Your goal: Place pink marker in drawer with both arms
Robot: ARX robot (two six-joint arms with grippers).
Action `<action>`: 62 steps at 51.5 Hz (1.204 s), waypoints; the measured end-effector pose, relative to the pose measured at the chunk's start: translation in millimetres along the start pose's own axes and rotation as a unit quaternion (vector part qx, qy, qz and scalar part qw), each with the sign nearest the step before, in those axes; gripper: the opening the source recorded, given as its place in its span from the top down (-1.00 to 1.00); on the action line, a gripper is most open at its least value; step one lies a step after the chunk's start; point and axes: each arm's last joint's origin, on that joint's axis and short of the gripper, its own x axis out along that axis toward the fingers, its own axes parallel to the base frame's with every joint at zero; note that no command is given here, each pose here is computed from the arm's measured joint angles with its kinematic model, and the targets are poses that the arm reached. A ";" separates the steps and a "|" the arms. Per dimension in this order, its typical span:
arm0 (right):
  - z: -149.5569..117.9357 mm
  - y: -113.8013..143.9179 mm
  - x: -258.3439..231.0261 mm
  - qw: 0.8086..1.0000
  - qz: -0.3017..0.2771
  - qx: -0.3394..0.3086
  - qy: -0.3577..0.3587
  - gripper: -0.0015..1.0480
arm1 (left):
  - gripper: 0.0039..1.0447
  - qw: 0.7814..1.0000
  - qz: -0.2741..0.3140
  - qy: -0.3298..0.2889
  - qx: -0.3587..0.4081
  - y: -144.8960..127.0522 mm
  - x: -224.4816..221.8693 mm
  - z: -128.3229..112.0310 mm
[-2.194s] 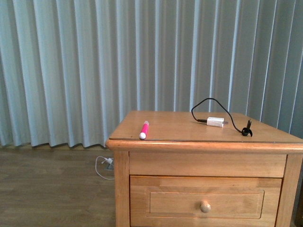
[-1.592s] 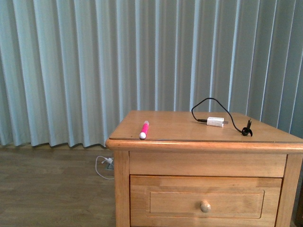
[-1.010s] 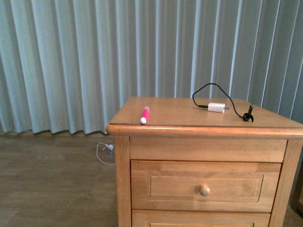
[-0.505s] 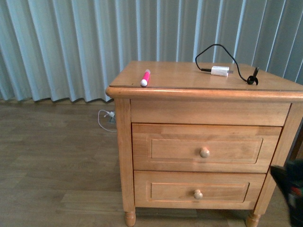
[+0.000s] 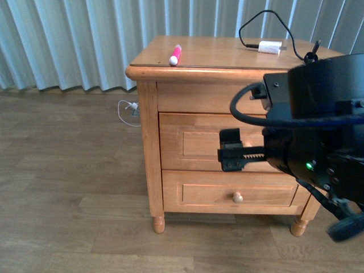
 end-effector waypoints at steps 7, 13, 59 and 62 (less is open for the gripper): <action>2.3 8.5 27.3 1.000 -0.007 0.005 -0.006 -0.84 | -0.89 1.000 0.000 0.000 0.000 0.0 0.0 0.0; -3.2 11.1 47.6 1.000 -0.014 0.005 -0.004 -0.84 | -0.89 1.000 0.000 0.000 0.000 0.0 0.0 0.0; -25.3 -12.8 94.9 0.999 -0.046 0.000 0.001 -0.84 | -0.89 1.000 0.000 0.000 0.000 0.0 0.0 0.0; -25.3 -12.8 94.9 0.999 -0.047 0.000 0.001 -0.76 | -0.89 1.000 0.000 0.000 0.000 0.0 0.0 0.0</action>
